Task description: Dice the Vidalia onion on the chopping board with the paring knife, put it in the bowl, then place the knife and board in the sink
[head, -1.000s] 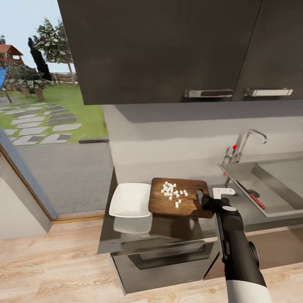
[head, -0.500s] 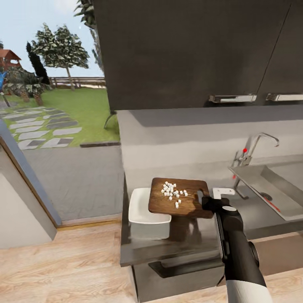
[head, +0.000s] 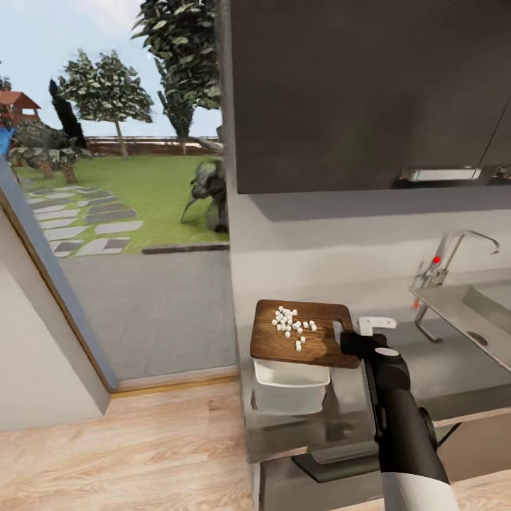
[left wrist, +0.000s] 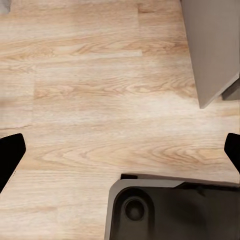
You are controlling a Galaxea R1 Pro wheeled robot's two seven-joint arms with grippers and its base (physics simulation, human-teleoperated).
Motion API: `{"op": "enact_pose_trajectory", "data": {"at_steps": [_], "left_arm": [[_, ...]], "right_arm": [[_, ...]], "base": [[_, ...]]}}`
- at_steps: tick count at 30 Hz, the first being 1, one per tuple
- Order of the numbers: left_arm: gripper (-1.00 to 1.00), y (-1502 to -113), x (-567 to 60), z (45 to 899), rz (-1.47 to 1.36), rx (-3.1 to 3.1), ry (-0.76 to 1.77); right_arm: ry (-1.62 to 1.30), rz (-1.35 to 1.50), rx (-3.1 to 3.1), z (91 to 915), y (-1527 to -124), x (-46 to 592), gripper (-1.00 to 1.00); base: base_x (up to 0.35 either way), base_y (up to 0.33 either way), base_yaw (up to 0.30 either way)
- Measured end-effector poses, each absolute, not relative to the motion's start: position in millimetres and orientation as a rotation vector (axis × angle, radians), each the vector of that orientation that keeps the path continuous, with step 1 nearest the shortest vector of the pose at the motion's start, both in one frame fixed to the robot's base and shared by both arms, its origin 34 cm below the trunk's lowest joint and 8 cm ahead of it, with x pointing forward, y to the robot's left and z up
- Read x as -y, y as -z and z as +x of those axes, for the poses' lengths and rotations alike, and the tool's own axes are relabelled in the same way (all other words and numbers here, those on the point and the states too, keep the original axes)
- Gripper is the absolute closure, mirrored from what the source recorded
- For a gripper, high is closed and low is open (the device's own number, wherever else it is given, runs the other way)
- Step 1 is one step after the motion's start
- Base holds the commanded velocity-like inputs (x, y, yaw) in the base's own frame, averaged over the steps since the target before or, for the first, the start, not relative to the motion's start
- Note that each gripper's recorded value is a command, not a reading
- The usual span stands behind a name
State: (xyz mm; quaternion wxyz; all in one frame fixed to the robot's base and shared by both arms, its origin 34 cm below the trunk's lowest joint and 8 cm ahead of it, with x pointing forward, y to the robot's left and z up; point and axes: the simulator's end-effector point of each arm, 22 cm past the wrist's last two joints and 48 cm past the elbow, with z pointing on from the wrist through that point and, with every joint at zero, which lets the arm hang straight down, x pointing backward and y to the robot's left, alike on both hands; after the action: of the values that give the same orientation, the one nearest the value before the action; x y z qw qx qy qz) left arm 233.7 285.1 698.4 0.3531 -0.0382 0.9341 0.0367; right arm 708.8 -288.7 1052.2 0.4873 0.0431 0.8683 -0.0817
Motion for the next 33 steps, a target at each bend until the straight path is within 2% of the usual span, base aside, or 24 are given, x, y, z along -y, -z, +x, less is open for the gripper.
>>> {"op": "enact_pose_trajectory", "data": {"at_steps": [33], "left_arm": [[-1.0,-699,-285,234,-0.098,-2.414,-0.095]], "right_arm": [[0.203,0.077,-1.974,723,-1077,288,1.0]], "base": [[0.0,0.015,0.0]]}}
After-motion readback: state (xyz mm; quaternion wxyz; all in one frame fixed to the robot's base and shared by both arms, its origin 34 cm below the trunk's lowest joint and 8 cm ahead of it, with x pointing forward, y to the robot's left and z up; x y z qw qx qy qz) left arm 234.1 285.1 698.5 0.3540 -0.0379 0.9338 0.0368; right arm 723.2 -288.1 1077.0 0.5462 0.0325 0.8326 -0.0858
